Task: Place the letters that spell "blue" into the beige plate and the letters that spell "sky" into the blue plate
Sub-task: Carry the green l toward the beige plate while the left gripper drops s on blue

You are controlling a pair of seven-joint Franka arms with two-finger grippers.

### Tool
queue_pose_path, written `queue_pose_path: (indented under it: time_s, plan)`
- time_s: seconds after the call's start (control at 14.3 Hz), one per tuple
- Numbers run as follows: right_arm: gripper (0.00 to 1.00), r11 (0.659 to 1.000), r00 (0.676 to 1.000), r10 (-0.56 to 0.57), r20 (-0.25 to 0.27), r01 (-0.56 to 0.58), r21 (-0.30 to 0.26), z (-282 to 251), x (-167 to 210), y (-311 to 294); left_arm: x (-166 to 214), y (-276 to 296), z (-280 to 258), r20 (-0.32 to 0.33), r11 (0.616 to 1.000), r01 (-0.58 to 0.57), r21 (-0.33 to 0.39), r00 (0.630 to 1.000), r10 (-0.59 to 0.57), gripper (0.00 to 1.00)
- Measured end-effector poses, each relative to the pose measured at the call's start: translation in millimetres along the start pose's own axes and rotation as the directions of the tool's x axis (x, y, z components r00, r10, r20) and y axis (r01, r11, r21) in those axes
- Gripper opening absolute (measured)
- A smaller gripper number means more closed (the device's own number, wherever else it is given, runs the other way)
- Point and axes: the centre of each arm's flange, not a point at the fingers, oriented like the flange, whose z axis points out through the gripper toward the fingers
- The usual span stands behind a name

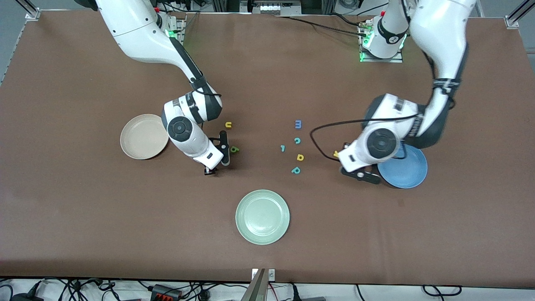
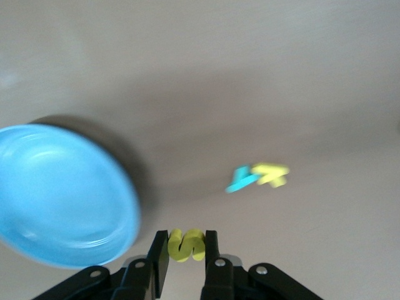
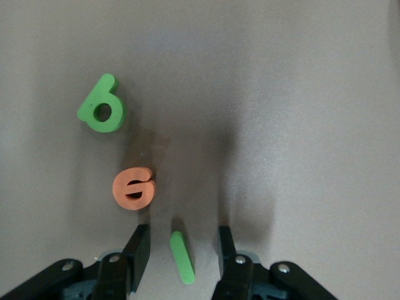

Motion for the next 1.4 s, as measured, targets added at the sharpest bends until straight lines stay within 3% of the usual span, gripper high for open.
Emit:
queue_pose_path:
  time_s: [0.28,0.56,0.63,0.77,0.84,1.12,1.4]
  plan:
    - [0.50,1.000,1.000,-0.003,0.003,0.003,-0.001,-0.1,-0.3,0.1,-16.8,-121.4,46.1,0.075,0.997,0.014,-0.075,0.997,-0.009,0.27]
    - [0.46,1.000,1.000,-0.016,0.013,0.016,0.001,-0.4,-0.4,-0.2,-17.6,-126.4,103.8,0.069,0.995,0.023,-0.098,0.998,-0.016,0.27]
    - [0.38,1.000,1.000,-0.017,0.017,0.017,0.006,-1.5,-0.8,-0.2,-18.4,-125.0,110.4,0.067,0.995,0.022,-0.099,0.998,-0.016,0.31]
    - [0.14,1.000,1.000,-0.016,0.023,0.015,0.015,-2.3,-3.2,0.3,-18.9,-124.2,108.5,0.061,0.995,0.021,-0.100,0.998,-0.015,0.49]
    - [0.09,1.000,1.000,-0.015,0.025,0.014,0.023,-2.5,-3.8,0.3,-18.2,-121.5,103.3,0.053,0.995,0.016,-0.099,0.999,-0.011,0.58]
    - [0.09,0.998,0.999,0.000,0.047,-0.003,0.067,-4.1,-12.6,-0.8,-14.1,-74.7,64.4,-0.006,0.992,-0.073,-0.102,0.997,0.072,0.97]
    - [0.09,0.981,0.985,0.132,0.106,-0.146,0.126,-23.8,-41.9,0.9,-10.5,4.3,42.6,-0.065,0.953,-0.283,-0.109,0.959,0.277,1.00]
